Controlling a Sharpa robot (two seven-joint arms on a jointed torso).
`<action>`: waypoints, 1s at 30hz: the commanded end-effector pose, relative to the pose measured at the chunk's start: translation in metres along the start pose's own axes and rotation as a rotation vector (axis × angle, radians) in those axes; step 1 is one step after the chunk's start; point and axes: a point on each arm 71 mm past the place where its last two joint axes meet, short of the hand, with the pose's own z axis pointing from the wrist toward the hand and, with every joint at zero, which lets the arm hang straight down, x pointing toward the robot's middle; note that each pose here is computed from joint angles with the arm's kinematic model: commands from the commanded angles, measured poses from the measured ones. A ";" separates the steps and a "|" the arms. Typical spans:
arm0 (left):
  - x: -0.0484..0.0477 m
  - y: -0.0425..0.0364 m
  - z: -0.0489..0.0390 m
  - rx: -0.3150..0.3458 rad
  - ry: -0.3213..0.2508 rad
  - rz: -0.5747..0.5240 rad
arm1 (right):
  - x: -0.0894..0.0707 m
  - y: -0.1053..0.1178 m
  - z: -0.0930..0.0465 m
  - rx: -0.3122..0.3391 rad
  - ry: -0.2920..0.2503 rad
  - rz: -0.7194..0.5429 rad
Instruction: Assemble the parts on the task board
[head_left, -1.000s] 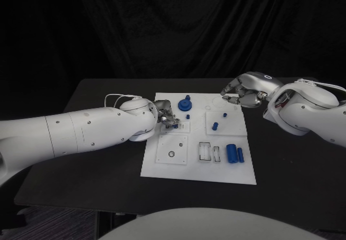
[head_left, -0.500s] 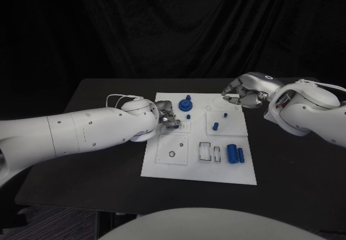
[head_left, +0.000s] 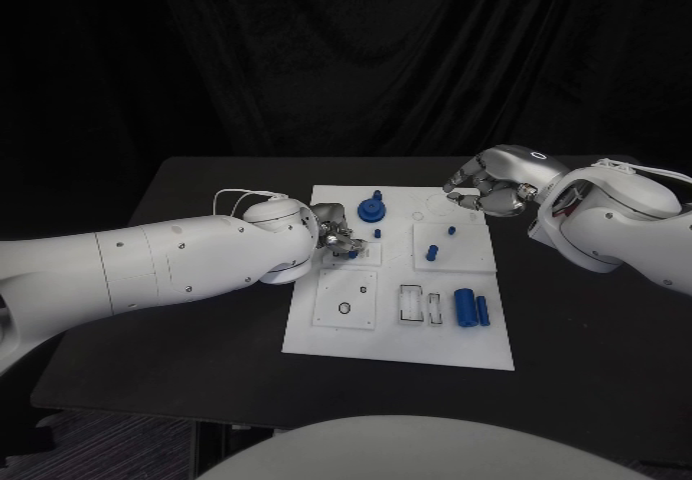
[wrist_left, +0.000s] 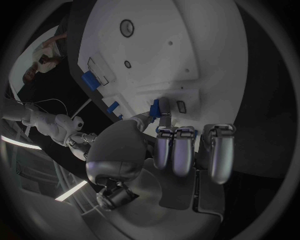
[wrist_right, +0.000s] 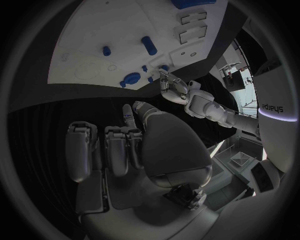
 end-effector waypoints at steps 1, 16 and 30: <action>0.0049 -0.0011 0.0007 0.016 0.033 0.015 | 0.001 -0.002 0.000 0.021 0.009 0.000; 0.0049 0.0010 0.0030 0.020 0.032 0.014 | 0.002 -0.003 -0.001 0.026 0.013 -0.001; 0.0043 0.0031 0.0031 0.027 0.026 0.010 | 0.003 -0.004 -0.001 0.029 0.017 -0.001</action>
